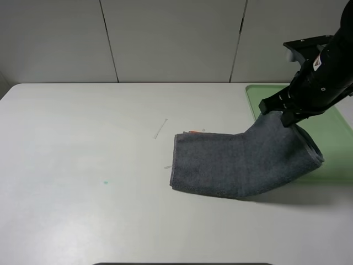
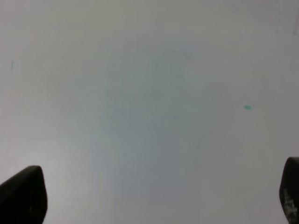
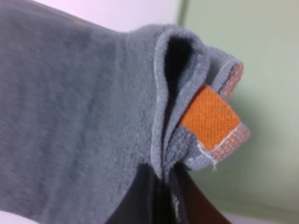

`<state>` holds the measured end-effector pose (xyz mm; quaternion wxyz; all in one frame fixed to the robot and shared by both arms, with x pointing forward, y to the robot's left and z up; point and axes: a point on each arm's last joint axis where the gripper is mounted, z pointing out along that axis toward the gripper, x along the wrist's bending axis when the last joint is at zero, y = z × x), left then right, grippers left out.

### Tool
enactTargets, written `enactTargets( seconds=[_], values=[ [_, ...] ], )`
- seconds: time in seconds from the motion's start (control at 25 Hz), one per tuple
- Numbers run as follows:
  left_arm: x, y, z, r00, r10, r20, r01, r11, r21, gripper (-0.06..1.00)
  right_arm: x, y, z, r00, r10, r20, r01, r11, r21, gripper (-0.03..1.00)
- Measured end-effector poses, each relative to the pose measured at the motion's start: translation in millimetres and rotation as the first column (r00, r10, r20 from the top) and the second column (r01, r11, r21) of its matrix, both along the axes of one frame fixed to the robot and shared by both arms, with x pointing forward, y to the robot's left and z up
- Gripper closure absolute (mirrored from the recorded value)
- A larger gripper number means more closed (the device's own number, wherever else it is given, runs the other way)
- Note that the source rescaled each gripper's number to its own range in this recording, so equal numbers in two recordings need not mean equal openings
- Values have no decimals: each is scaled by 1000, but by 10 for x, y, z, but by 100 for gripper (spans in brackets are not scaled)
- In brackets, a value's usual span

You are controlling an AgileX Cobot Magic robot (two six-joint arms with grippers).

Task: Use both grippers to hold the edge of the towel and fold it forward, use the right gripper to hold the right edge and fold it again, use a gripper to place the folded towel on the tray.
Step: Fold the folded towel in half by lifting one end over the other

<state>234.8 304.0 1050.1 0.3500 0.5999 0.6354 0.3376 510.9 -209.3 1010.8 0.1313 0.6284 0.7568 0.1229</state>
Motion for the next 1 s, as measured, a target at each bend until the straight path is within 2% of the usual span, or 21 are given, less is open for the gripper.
enactTargets(
  seconds=[0.44, 0.6, 1.0],
  values=[
    [0, 0, 0, 1000, 0, 0, 0, 1000, 0, -6, -68, 422, 61, 997, 65, 48, -70, 991, 117, 96],
    [0, 0, 0, 1000, 0, 0, 0, 1000, 0, -6, -65, 600, -12, 995, 80, 54, -88, 981, 176, 96],
    [0, 0, 0, 1000, 0, 0, 0, 1000, 0, -6, -67, 914, -142, 989, 115, 90, -135, 959, 250, 96]
  ],
)
